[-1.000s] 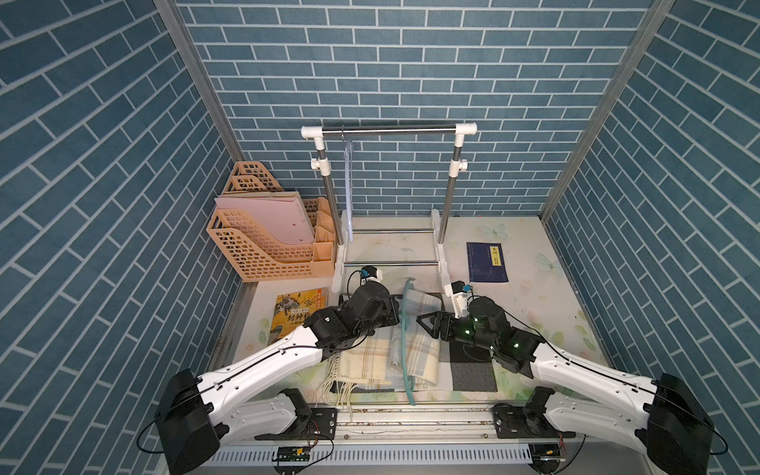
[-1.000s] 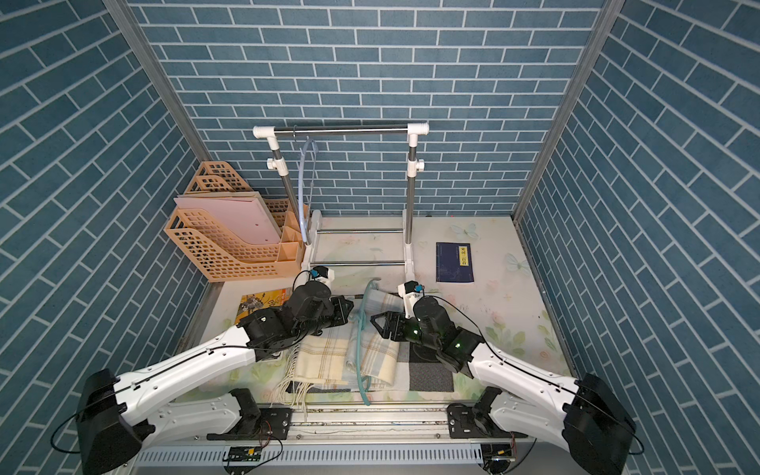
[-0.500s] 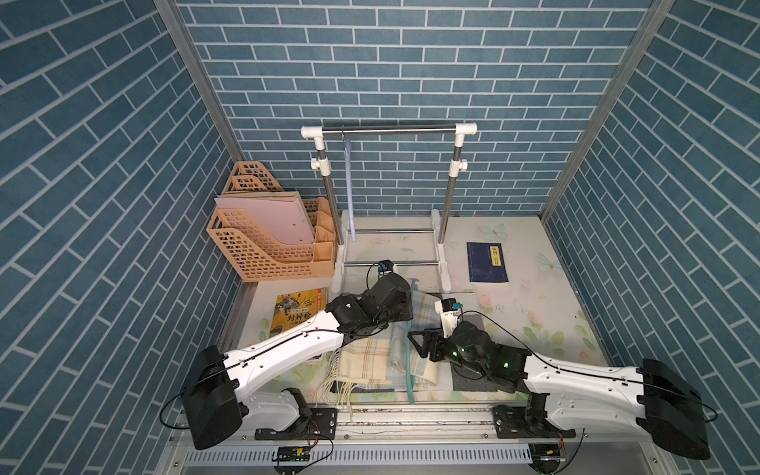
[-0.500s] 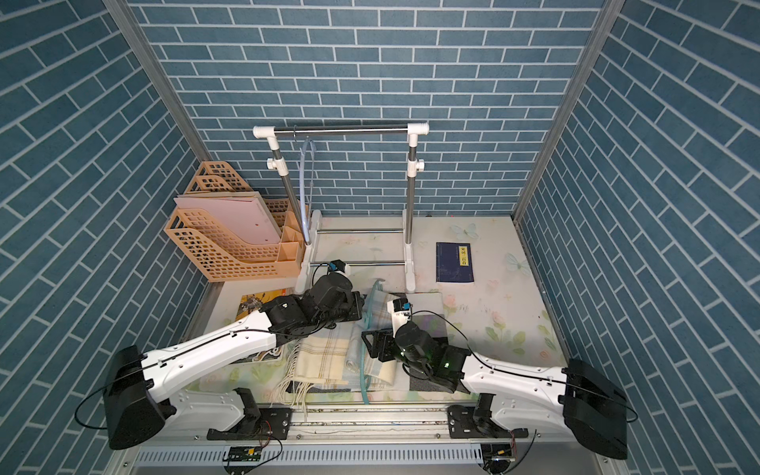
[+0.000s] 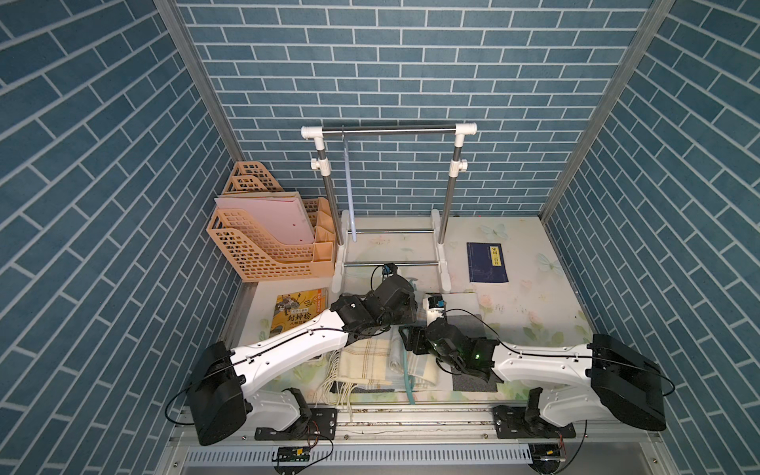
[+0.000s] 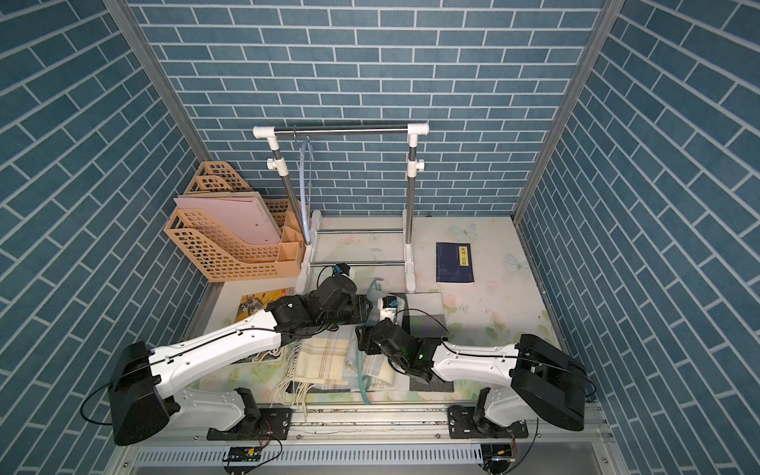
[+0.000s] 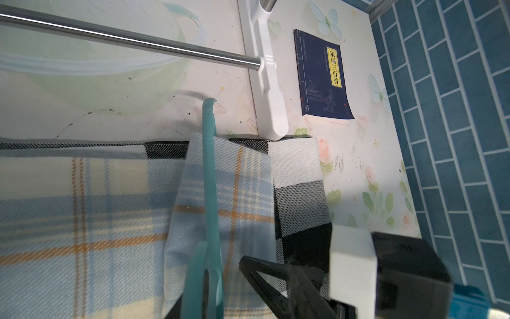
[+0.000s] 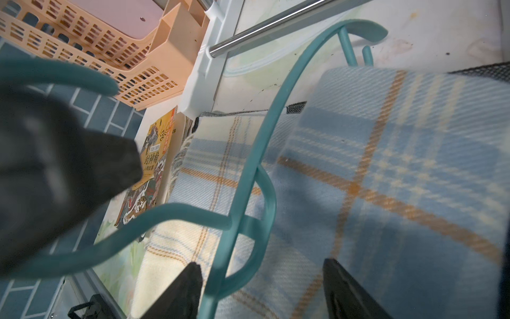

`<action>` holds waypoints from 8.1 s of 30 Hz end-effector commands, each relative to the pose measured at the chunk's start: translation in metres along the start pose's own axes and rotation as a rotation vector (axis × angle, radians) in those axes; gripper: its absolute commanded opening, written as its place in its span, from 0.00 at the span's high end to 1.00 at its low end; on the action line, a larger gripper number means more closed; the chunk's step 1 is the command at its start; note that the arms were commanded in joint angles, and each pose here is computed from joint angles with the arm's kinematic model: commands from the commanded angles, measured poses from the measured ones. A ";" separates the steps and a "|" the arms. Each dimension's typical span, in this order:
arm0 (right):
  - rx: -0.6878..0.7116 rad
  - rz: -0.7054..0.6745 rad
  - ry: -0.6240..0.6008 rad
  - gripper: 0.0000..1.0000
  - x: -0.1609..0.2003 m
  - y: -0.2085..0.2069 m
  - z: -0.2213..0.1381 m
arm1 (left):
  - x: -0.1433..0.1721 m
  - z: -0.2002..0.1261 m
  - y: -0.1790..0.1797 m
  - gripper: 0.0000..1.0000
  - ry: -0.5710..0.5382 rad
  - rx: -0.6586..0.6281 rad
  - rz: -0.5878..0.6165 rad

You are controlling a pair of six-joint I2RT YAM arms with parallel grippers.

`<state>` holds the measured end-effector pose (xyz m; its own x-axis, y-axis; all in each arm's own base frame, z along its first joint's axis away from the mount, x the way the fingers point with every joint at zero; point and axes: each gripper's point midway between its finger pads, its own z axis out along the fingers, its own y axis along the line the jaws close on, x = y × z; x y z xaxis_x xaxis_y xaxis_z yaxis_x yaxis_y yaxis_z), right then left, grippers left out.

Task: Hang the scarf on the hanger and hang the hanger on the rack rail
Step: Hang the scarf on the hanger, then place the hanger at the clothesline.

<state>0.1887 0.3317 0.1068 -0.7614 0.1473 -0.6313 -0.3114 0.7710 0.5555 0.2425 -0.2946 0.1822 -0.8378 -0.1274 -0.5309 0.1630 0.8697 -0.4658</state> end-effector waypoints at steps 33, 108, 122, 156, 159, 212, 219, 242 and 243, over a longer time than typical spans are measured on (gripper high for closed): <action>-0.024 0.149 -0.153 0.29 -0.031 -0.045 -0.047 | 0.007 0.008 0.049 0.24 0.007 0.048 -0.061; 0.129 0.305 -0.140 1.00 -0.080 -0.054 -0.023 | 0.010 0.000 0.134 1.00 -0.038 -0.092 -0.169; 0.137 0.143 -0.091 1.00 -0.087 -0.043 -0.019 | 0.021 -0.011 0.171 1.00 -0.036 -0.218 -0.162; 0.115 0.077 0.021 1.00 -0.049 -0.036 -0.002 | 0.013 0.007 0.204 1.00 0.006 -0.428 -0.056; 0.124 0.087 0.015 1.00 -0.046 -0.041 -0.004 | 0.016 0.011 0.208 0.96 0.034 -0.450 -0.051; 0.072 0.036 0.063 1.00 -0.035 -0.041 -0.004 | 0.013 -0.066 0.096 0.27 -0.105 -0.069 -0.111; 0.045 0.087 0.062 1.00 -0.027 -0.052 -0.005 | -0.001 -0.030 0.047 0.26 -0.092 0.120 -0.126; -0.189 0.189 0.060 0.59 0.000 -0.039 -0.025 | 0.014 0.041 0.041 0.27 -0.002 0.114 -0.130; -0.196 0.186 0.055 0.60 -0.001 -0.037 -0.026 | 0.012 0.044 0.039 0.27 -0.002 0.114 -0.139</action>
<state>0.1864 0.2794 0.0876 -0.8534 0.2199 -0.4726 -0.2357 0.6459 0.7261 0.2559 -0.2777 0.1276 -0.8559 -0.2313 -0.4625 0.1108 0.7916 -0.6009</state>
